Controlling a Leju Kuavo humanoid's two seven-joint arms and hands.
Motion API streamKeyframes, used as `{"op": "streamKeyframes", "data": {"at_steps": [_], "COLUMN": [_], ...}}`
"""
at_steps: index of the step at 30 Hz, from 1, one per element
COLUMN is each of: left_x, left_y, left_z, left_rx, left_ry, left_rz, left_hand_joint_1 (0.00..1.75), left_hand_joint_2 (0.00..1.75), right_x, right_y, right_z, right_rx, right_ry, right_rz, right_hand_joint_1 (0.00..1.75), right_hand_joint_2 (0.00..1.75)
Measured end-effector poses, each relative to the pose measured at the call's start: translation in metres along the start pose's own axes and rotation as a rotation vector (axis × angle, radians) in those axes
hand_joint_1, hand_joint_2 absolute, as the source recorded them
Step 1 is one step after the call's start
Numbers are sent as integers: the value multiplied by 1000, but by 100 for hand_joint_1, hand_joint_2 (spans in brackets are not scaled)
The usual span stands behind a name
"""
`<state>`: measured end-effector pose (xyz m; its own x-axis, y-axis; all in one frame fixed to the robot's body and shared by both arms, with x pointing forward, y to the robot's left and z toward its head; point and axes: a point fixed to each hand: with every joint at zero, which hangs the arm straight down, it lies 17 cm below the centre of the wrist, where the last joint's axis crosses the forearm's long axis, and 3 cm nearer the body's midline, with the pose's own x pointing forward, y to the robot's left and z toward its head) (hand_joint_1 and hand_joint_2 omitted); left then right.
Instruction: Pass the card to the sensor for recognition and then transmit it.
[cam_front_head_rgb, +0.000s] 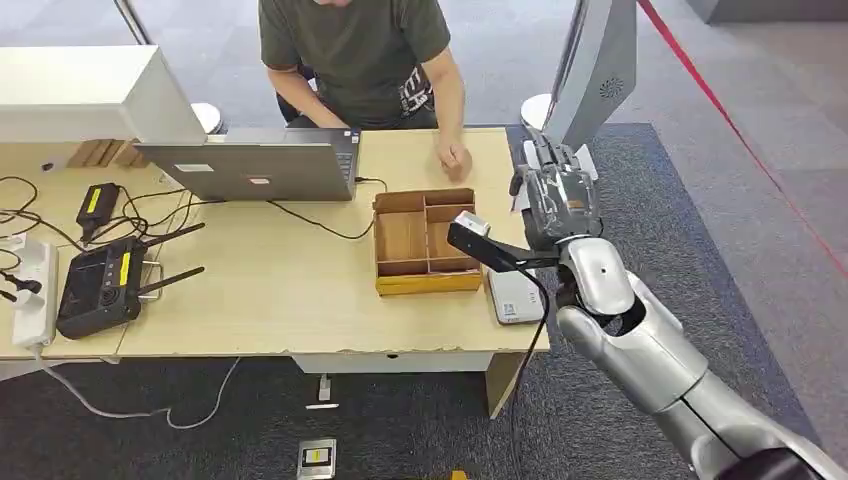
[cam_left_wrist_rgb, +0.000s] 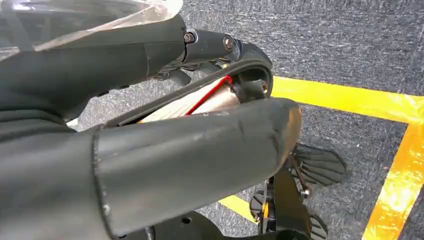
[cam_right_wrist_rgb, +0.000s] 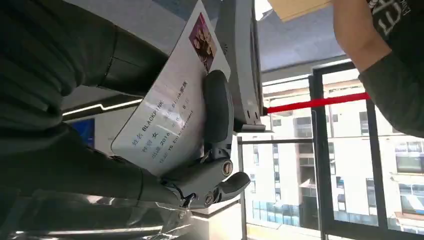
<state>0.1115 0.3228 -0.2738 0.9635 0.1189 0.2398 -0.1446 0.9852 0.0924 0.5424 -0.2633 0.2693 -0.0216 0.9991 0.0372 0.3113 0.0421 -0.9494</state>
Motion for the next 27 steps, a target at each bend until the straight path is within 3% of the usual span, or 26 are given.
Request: {"op": "streamKeyframes", "data": {"at_steps": [12,16,27], "left_x": [0,1,1], "left_y": [0,2,2], "left_z": [0,0,0], "left_rx": [1,11,9], "left_ry": [0,-4,-8], "left_rz": [0,-3,-12], "left_hand_joint_1": [0,0,0], "left_hand_joint_2": [0,0,0], "right_x": [-2,-16,-41], "right_y": [2,33,66], "right_z": [0,8,13], "right_rx": [11,91,134], "right_ry": [3,31,54], "right_rz": [8,63,108], "right_hand_joint_1": [175,175,175], "right_hand_joint_2": [175,175,175]}}
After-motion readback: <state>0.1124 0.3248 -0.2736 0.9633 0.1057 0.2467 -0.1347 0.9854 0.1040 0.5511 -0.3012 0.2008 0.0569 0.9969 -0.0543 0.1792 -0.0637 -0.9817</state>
